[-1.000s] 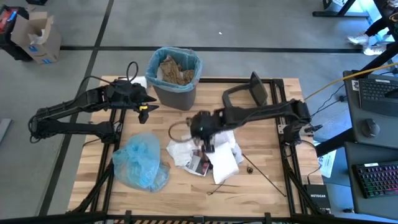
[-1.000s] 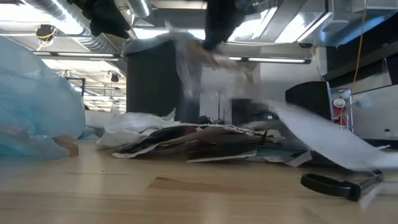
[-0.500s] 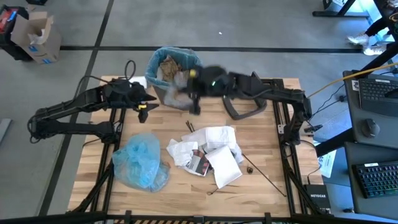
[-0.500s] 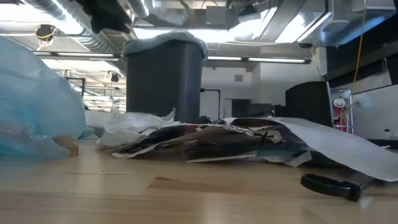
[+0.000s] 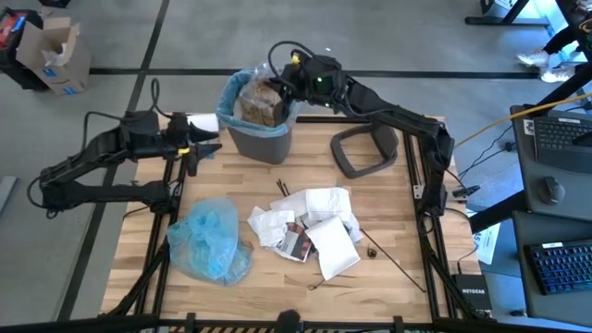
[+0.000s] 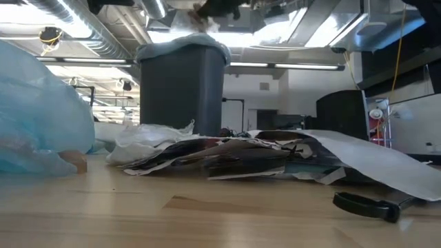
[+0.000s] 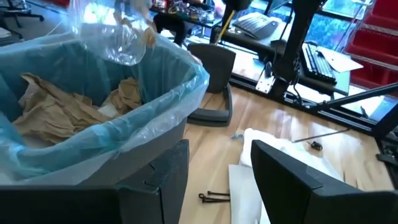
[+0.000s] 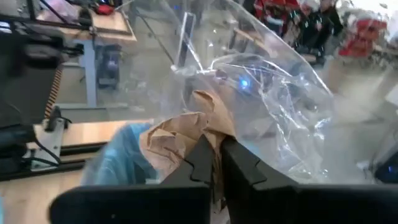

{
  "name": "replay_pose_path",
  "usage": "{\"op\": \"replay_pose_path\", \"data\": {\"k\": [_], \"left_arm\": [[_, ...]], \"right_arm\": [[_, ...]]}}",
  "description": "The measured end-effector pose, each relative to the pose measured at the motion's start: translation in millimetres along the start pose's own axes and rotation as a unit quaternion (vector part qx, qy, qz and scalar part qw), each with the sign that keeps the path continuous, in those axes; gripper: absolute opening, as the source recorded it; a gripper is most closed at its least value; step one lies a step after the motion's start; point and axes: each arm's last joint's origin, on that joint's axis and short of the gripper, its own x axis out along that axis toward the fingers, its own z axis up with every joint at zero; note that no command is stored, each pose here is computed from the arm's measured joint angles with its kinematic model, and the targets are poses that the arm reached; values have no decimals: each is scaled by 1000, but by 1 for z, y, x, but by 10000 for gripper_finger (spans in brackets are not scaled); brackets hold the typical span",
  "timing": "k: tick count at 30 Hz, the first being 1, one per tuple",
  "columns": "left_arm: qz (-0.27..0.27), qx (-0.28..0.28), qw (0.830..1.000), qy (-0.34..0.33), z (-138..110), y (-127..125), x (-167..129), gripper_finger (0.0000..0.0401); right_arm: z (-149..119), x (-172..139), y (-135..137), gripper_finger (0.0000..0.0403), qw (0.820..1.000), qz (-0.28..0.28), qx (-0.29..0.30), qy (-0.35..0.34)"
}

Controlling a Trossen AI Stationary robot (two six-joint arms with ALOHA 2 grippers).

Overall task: Pick and place trash into bin
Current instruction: Put the transparent cellophane and brown napkin into the trash bin, then put the bubble wrap into the trash bin

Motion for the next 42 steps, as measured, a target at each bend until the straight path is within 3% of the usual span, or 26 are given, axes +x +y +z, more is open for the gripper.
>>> {"op": "replay_pose_path", "data": {"k": [3,11,17,23,30,35,42], "left_arm": [[0,0,1000,3,-1,0,0,166],[3,0,1000,19,-2,0,4,166],[3,0,1000,23,-3,0,5,166],[4,-3,1000,27,-4,0,6,166],[6,-9,999,37,-5,1,6,166],[6,-9,999,35,-5,0,6,166],[5,-9,999,35,-5,0,6,166]], "right_arm": [[-7,7,-2,59,1000,-2,19,11],[-6,-2,-2,215,999,-21,21,37],[-8,-18,1,276,995,2,17,96],[-2,-47,36,282,983,101,5,155],[-21,-72,97,271,945,159,-23,283],[-71,-66,147,244,918,212,-53,332],[-160,-49,196,211,924,246,-54,287]]}}
